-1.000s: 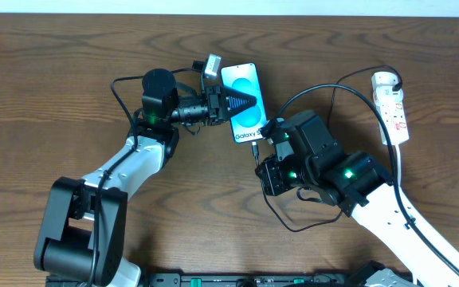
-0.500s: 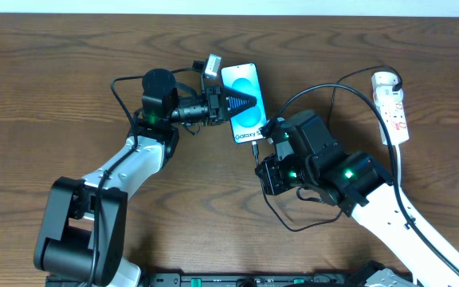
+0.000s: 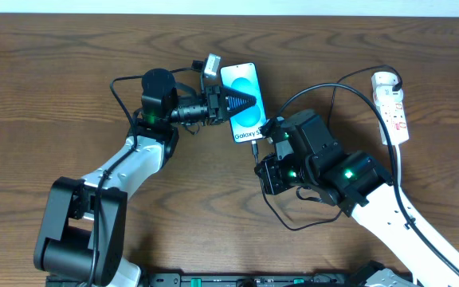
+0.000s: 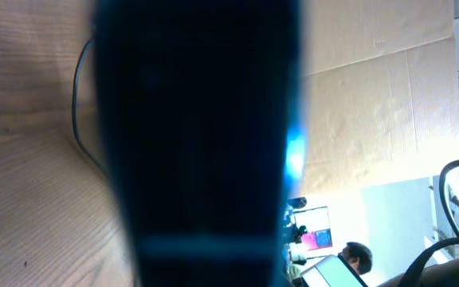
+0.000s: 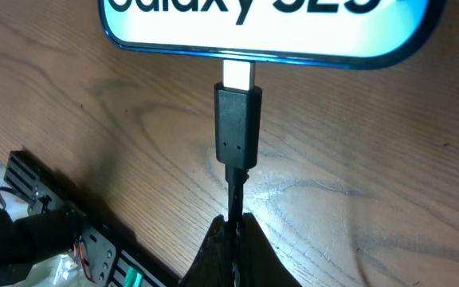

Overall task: Plug charger to phone and switch on socket
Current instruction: 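Align the plug with the port while the left gripper holds the phone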

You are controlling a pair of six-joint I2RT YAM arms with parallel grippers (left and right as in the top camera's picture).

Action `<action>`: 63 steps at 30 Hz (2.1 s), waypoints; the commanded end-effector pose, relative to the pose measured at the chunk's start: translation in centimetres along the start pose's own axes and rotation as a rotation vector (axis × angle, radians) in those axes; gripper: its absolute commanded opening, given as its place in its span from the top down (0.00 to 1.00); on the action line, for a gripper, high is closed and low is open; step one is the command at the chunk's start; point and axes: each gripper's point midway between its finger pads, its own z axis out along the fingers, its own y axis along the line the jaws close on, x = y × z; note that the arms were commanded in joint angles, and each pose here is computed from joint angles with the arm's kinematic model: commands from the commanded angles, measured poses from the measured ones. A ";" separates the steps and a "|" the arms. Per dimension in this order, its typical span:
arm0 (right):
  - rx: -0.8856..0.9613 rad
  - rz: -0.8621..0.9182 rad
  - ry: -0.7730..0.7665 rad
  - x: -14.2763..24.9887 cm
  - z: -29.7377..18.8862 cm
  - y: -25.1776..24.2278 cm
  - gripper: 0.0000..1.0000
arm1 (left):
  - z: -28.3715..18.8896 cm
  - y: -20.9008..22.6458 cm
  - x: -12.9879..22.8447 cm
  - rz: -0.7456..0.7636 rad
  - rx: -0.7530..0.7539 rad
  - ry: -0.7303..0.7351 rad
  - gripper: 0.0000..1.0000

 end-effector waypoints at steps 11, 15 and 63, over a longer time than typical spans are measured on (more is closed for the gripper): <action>-0.041 -0.034 -0.014 -0.4 -0.1 1.0 0.99 | 0.2 -1.1 -0.1 0.058 0.023 0.018 0.93; -0.044 -0.039 -0.012 -0.3 -0.1 1.1 0.99 | 0.2 -1.1 -0.1 0.058 0.023 0.018 0.92; -0.050 -0.006 0.025 0.5 -0.1 1.1 0.99 | 0.2 -1.2 0.2 0.077 0.032 0.039 0.93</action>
